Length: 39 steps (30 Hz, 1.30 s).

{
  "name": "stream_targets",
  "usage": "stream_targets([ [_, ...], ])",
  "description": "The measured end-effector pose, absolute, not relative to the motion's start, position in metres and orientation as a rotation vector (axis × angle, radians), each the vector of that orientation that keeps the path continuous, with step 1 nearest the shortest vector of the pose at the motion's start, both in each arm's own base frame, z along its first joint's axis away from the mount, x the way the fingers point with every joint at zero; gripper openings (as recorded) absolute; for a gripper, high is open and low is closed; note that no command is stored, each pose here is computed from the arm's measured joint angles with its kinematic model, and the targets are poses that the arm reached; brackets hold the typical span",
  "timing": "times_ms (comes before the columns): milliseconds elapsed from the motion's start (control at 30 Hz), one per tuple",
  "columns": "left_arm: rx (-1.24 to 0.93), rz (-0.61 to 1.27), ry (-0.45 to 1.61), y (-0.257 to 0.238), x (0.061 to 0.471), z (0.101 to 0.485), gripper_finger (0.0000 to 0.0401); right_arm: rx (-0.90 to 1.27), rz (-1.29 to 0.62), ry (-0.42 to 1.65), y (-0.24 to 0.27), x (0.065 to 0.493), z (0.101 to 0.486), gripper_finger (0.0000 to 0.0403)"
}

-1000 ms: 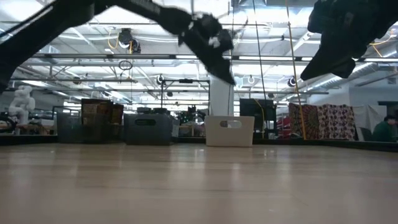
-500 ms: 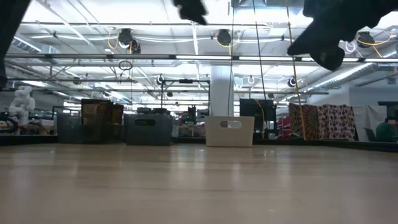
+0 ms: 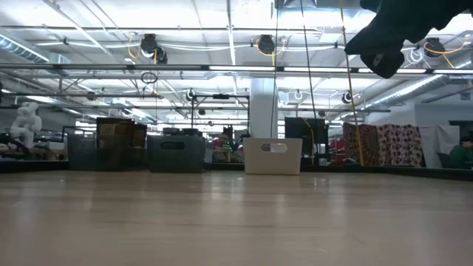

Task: Sort spices by type
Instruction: Put the left red seasoning can into the white bin

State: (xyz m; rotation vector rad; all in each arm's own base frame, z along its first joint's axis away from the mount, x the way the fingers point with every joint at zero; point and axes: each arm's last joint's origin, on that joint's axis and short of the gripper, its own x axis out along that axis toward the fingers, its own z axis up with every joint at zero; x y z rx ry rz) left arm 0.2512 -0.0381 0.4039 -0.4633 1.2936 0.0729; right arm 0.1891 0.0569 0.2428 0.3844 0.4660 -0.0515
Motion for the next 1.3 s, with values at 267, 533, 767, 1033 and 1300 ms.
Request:
stream_targets([
  [267,-0.291,-0.082,1.425,-0.118,0.224,0.386,0.0287,0.303,-0.033,0.457,0.057,0.19,0.244,0.0],
  [533,-0.16,-0.113,1.478,-0.169,0.207,0.326,0.0287,0.353,-0.037,0.446,0.057,0.19,0.245,0.0],
  [767,-0.128,-0.156,1.39,-0.19,0.202,0.276,0.0287,0.422,-0.038,0.386,0.058,0.194,0.249,0.0],
  [1033,-0.12,-0.047,1.413,-0.195,0.185,0.24,0.0287,0.467,-0.067,0.367,0.058,0.194,0.25,0.0],
  [1300,-0.18,-0.005,1.378,-0.201,0.179,0.229,0.0287,0.454,-0.1,0.355,0.057,0.195,0.25,0.0],
])
